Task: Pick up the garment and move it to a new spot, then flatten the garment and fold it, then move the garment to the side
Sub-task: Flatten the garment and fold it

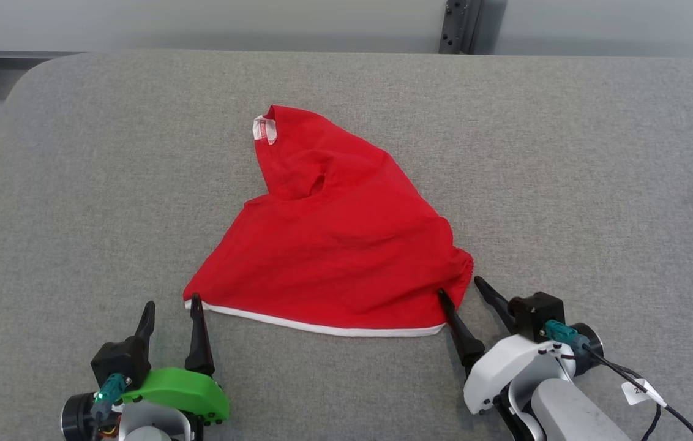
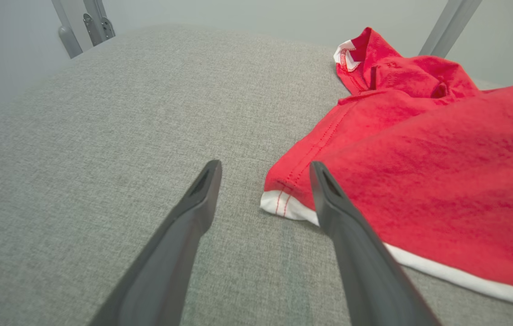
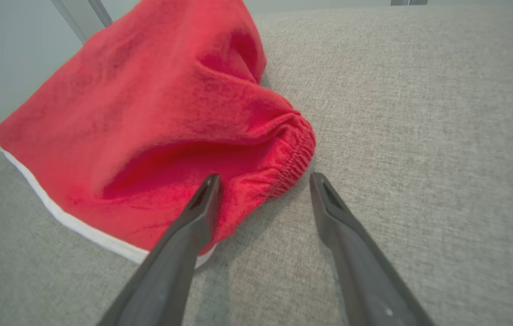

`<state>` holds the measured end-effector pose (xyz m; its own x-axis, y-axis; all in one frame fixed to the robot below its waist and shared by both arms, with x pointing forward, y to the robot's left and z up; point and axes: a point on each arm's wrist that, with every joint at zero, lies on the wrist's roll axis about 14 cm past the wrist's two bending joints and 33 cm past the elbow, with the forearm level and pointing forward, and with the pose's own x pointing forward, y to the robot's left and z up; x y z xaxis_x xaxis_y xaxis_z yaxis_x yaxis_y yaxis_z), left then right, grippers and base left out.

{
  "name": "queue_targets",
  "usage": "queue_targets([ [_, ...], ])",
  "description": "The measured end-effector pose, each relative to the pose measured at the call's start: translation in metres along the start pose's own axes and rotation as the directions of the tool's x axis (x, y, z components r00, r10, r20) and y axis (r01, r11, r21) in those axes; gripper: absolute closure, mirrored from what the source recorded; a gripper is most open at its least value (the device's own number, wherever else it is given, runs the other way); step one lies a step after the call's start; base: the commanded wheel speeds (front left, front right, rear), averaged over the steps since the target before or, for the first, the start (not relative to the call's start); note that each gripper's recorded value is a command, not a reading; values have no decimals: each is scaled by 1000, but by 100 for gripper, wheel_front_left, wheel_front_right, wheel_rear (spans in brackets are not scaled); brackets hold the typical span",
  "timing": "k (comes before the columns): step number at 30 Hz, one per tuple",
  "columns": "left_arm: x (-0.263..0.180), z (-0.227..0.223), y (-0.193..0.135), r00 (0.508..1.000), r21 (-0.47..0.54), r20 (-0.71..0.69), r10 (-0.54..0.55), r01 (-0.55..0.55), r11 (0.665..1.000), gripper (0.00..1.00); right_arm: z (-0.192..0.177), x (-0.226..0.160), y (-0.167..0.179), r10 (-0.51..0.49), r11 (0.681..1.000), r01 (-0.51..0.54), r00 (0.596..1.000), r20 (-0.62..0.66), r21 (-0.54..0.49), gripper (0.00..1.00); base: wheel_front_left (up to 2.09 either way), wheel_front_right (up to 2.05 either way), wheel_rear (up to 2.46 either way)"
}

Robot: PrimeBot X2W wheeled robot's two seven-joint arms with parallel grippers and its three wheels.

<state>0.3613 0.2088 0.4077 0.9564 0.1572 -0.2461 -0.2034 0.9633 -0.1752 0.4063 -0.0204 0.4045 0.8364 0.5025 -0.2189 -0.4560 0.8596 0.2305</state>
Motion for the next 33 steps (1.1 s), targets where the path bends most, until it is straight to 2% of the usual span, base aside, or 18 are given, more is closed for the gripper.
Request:
queue_targets([
  [1,0,0,0,1000,0,1,-1,1,1000,0,0,1,0,2,1000,-2,1000,-2,0,57,0,0,0],
  [2,0,1,0,1000,-1,3,-2,2,1000,0,-1,2,1,4,1000,-4,1000,-3,0,84,0,0,0],
  [3,0,2,-1,1000,-1,8,-5,5,1000,0,2,3,-1,-1,1000,1,1000,5,7,100,0,0,0],
  [10,3,2,-19,998,3,9,-62,62,998,0,19,-9,-26,-88,996,86,994,66,19,100,0,0,0],
  [18,9,-1,-53,988,1,-2,-156,156,988,0,34,-38,-61,-202,978,206,972,119,-31,100,0,0,0],
  [24,11,-6,-62,983,-1,-19,-181,181,983,0,26,-37,-70,-217,971,225,972,87,-86,100,0,0,0],
  [25,10,-7,-60,984,0,-22,-177,177,984,0,32,-28,-73,-212,970,221,973,93,-98,72,0,0,0],
  [27,10,-8,-55,986,2,-27,-164,164,986,0,36,-15,-70,-190,974,200,977,93,-109,0,0,0,0],
  [33,5,-12,-34,994,5,-38,-104,105,995,0,53,12,-54,-126,986,139,983,131,-95,0,0,0,0],
])
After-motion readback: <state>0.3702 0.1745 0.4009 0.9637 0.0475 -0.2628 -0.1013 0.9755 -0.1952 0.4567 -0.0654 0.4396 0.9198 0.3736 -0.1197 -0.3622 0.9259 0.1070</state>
